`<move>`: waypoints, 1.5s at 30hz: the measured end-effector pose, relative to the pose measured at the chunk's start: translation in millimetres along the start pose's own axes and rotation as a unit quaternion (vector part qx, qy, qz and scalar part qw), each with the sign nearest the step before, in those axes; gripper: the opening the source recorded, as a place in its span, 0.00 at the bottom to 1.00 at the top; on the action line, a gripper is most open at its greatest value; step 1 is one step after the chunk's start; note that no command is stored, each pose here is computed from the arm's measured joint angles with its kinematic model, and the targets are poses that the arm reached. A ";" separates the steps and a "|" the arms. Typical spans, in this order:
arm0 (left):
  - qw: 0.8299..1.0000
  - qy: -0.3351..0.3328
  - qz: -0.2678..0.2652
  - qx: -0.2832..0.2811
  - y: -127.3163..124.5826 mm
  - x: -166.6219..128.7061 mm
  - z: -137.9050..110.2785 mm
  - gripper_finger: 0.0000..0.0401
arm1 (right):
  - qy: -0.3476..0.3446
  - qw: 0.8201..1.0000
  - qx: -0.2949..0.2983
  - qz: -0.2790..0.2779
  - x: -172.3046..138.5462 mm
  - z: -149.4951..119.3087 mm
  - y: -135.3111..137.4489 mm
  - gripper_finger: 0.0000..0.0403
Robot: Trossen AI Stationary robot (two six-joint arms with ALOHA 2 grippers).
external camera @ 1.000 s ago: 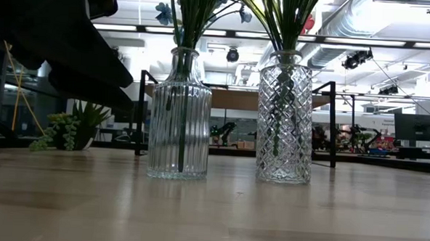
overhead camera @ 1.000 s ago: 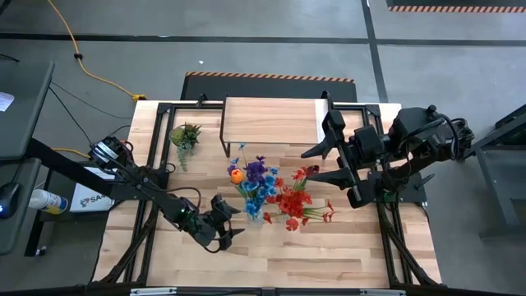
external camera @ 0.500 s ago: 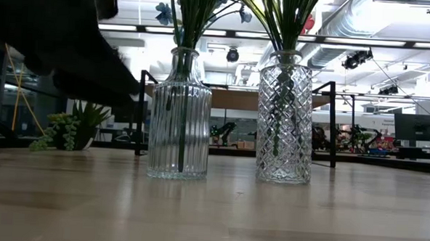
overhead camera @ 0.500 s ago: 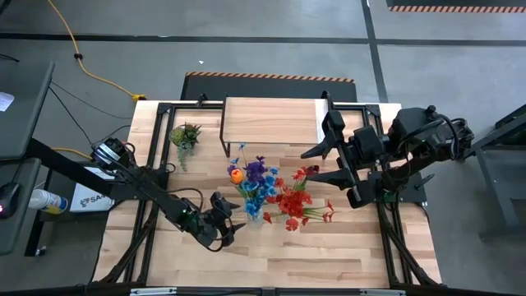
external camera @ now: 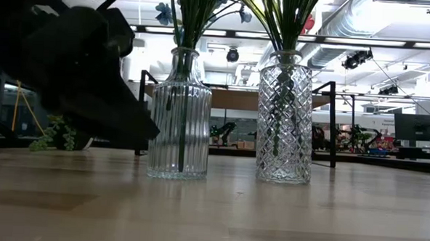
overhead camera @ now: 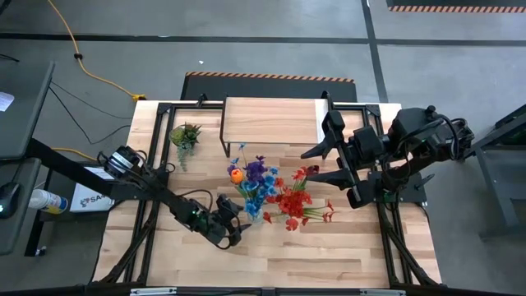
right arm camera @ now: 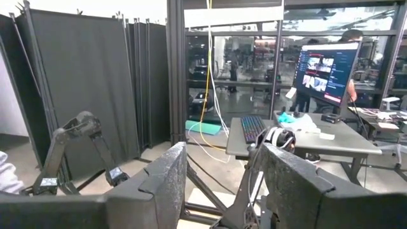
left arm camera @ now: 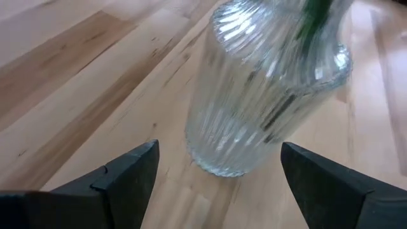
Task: Pick and place flowers into a vace then onto a shelf
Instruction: Put the left transparent vase with flowers on the shelf
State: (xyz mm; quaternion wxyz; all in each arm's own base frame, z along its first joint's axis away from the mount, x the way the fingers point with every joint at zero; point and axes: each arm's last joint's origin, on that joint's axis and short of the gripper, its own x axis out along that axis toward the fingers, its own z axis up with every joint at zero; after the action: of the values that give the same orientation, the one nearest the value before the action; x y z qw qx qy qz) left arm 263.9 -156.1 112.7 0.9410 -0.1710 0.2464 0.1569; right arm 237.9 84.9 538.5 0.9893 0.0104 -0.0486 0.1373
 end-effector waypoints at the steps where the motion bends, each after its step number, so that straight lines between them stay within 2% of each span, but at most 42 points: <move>1: 1.000 -0.001 0.000 -0.002 0.0 0.8 0.8 0.90 | 0.000 1.000 0.000 0.000 0.0 0.0 0.0 0.48; 26: 1.000 -0.014 -0.009 0.019 -1.2 2.8 5.0 0.90 | 0.001 1.000 0.000 0.000 0.0 -0.2 0.0 0.48; 32: 0.999 -0.022 -0.020 0.027 -3.3 12.3 -3.8 0.90 | 0.001 1.000 0.002 0.000 0.0 -0.2 0.0 0.48; 36: 0.999 -0.027 -0.002 0.031 -0.3 20.1 -14.5 0.90 | 0.001 1.000 0.002 0.000 0.0 -0.2 0.0 0.48; 45: 0.998 -0.039 0.015 0.044 1.1 21.5 -15.8 0.90 | 0.001 1.000 0.001 0.000 0.0 -0.2 0.0 0.48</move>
State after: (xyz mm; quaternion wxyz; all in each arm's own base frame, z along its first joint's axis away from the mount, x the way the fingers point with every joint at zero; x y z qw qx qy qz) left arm 274.8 -156.9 88.4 0.9541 -0.1194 0.2186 0.1666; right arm 237.9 84.9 538.3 0.9894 0.0114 -0.0476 0.1370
